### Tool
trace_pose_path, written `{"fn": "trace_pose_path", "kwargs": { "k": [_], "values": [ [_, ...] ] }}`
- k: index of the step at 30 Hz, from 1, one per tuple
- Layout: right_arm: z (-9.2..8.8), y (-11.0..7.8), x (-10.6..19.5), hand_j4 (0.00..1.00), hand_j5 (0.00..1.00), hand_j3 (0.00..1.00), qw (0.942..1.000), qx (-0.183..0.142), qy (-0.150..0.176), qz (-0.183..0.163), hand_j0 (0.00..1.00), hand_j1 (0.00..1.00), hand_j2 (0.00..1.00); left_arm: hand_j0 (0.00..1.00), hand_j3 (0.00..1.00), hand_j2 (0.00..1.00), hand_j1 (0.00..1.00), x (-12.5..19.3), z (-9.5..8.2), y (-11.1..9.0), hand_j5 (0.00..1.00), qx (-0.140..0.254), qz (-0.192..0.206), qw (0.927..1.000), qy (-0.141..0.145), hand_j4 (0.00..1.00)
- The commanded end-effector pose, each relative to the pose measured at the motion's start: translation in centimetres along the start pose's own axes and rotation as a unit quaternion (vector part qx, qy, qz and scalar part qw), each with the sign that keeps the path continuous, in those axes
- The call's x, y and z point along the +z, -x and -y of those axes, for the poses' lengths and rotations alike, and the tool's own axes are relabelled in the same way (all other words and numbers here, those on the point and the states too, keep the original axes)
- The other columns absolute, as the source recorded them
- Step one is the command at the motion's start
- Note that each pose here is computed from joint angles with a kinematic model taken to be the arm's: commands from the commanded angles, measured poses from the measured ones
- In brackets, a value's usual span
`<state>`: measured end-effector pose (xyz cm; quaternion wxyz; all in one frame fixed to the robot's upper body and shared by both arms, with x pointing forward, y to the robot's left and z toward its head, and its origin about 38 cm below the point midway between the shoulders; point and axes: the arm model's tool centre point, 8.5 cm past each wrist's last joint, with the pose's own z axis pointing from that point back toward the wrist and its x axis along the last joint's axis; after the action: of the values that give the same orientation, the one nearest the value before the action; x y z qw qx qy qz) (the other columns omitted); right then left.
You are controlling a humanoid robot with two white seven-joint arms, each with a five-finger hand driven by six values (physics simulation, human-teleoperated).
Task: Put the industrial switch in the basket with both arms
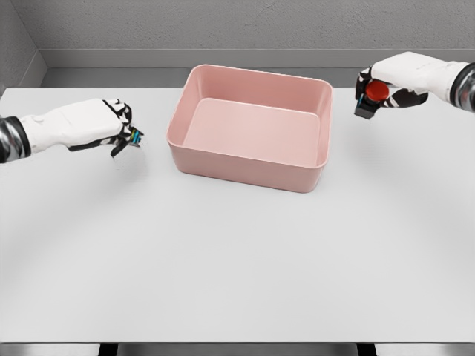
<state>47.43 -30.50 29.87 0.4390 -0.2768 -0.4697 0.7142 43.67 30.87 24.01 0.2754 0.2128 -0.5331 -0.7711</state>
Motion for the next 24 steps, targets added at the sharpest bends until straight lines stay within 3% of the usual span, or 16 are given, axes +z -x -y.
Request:
{"fn": "trace_pose_path", "kwargs": {
  "k": [1,8,12,15,19,22,24],
  "values": [
    [0.1,-0.3,-0.2,0.51,0.51,0.51,1.0,-0.001,0.002,0.004,0.51,0.51,0.51,0.04,0.04,0.04,0.04,0.9,0.0,1.3,0.04,0.008,-0.022,0.9997,-0.003,0.04],
    [1.2,-2.8,-1.3,0.51,0.51,0.51,0.9992,0.005,0.016,0.036,0.51,0.51,0.51,0.04,0.04,0.04,0.04,-2.0,-3.0,-0.2,0.04,0.003,0.011,0.9986,-0.051,0.04],
    [1.8,-4.0,-1.9,0.51,0.51,0.51,0.9985,0.007,0.023,0.05,0.51,0.51,0.51,0.04,0.04,0.04,0.04,-4.1,-6.0,-1.9,0.04,-0.017,0.039,0.9958,-0.082,0.04],
    [2.1,-5.3,-2.7,0.51,0.51,0.51,0.9975,0.007,0.026,0.066,0.51,0.51,0.51,0.04,0.04,0.04,0.04,-7.2,-7.0,-4.4,0.04,-0.028,0.079,0.993,-0.082,0.04],
    [2.3,-7.1,-3.8,0.52,0.52,0.52,0.9964,0.012,0.022,0.081,0.52,0.52,0.52,0.05,0.05,0.05,0.05,-9.9,-6.5,-7.1,0.05,-0.032,0.121,0.99,-0.066,0.05],
    [2.3,-8.2,-4.4,0.52,0.52,0.52,0.9953,0.017,0.019,0.093,0.52,0.52,0.52,0.06,0.06,0.06,0.06,-11.1,-6.5,-8.1,0.06,-0.036,0.136,0.9884,-0.057,0.06],
    [2.3,-8.2,-4.5,0.55,0.55,0.55,0.9959,0.014,0.018,0.088,0.55,0.55,0.55,0.09,0.09,0.09,0.09,-11.6,-6.8,-7.6,0.09,-0.029,0.132,0.9892,-0.058,0.09]
  ]
}}
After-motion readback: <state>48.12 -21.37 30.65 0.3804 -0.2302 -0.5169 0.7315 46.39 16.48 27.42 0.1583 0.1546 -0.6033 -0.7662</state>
